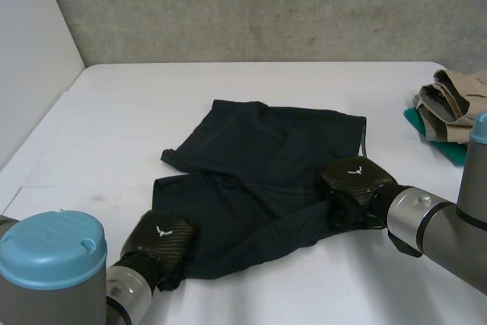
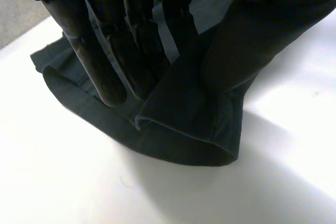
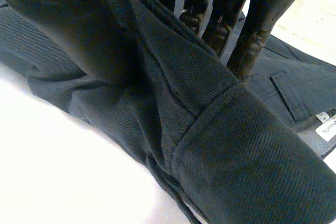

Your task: Fold the laundry.

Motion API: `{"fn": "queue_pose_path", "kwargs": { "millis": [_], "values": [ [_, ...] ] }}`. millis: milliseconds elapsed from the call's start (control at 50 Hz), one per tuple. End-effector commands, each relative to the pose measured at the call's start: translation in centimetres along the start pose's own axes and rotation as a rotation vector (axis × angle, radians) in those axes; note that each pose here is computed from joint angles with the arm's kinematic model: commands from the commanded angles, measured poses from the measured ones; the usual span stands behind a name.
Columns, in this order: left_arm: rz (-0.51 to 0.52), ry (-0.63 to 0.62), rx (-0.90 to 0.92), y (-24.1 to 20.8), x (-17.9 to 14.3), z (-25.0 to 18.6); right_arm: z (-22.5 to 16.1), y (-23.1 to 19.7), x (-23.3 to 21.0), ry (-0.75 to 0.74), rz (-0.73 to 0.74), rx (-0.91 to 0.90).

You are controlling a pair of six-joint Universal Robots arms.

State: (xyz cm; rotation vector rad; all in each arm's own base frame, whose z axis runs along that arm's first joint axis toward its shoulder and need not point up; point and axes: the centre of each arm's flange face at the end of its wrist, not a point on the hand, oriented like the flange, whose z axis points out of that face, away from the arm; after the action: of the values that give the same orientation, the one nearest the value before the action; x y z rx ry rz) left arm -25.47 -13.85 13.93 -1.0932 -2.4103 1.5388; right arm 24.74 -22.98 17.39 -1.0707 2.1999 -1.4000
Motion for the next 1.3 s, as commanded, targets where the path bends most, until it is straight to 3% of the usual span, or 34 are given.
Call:
{"fn": "queue_pose_path", "kwargs": {
  "millis": [20, 300, 560, 960, 1120, 1300],
  "values": [
    [0.007, -0.030, 0.066, -1.1, -0.2, 0.3, -0.3, 0.0, 0.0, 0.003, 0.005, -0.009],
    [-0.009, -0.135, 0.158, -4.2, -3.5, 1.1, -2.8, 1.3, -0.7, -0.016, -0.033, -0.115],
    [0.007, -0.150, 0.188, -5.3, -3.9, 1.3, -3.6, 3.1, 0.2, 0.013, -0.035, -0.179],
    [0.023, -0.122, 0.153, -4.9, -3.5, -0.2, -2.9, 4.1, 1.0, 0.062, -0.055, -0.127],
    [0.148, -0.057, 0.037, -3.8, -2.7, -3.6, -7.6, 0.2, 0.1, 0.067, -0.172, -0.123],
    [0.262, 0.068, -0.082, -2.2, -0.7, -7.1, -13.1, 1.0, -0.8, -0.068, -0.279, -0.409]
  ]
}}
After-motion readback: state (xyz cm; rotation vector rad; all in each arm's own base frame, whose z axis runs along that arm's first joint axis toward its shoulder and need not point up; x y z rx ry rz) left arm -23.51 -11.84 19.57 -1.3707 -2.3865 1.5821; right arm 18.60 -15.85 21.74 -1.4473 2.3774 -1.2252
